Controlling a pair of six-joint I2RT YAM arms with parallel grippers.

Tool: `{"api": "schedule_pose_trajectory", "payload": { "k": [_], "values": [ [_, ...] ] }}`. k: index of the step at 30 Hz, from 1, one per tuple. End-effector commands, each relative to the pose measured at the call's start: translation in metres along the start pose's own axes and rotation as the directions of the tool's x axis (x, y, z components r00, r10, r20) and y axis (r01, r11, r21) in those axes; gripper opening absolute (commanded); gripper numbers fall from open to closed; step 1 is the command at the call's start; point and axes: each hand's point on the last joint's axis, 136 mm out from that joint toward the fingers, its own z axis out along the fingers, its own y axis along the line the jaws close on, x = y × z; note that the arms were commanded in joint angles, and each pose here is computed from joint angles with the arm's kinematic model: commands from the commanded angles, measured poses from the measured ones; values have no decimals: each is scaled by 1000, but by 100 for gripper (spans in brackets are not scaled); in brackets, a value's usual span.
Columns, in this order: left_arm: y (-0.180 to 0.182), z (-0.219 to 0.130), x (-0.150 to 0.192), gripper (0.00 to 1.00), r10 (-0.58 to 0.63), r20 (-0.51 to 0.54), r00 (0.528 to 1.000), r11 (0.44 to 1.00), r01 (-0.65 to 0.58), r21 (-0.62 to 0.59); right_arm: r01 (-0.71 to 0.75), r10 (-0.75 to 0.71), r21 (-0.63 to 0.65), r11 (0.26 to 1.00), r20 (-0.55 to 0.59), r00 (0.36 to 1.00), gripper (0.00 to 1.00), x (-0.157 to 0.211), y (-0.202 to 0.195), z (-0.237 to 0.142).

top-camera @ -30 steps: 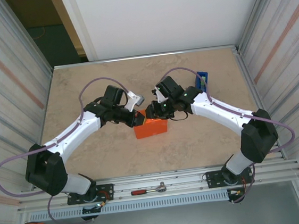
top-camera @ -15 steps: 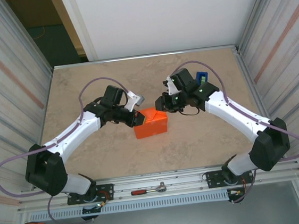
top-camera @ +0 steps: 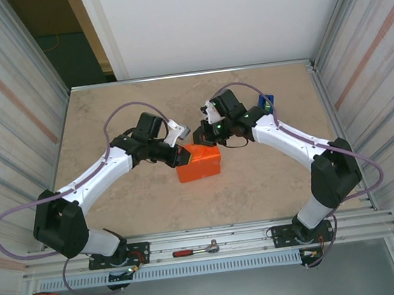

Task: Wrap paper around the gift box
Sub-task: Stick the wrapping paper to the gift box.

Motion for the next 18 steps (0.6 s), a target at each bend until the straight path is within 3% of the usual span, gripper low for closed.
{"api": "schedule_pose_trajectory", "payload": {
  "k": [1, 18],
  "values": [
    [11, 12, 26, 0, -28, -77, 997, 999, 26, -28, 24, -24, -53, 998, -4, 1000, 0, -5, 19, 3],
    [10, 11, 26, 0, -26, -73, 997, 999, 25, -23, -50, 53, 29, 998, -104, 993, 0, 34, -32, 25]
  ]
}}
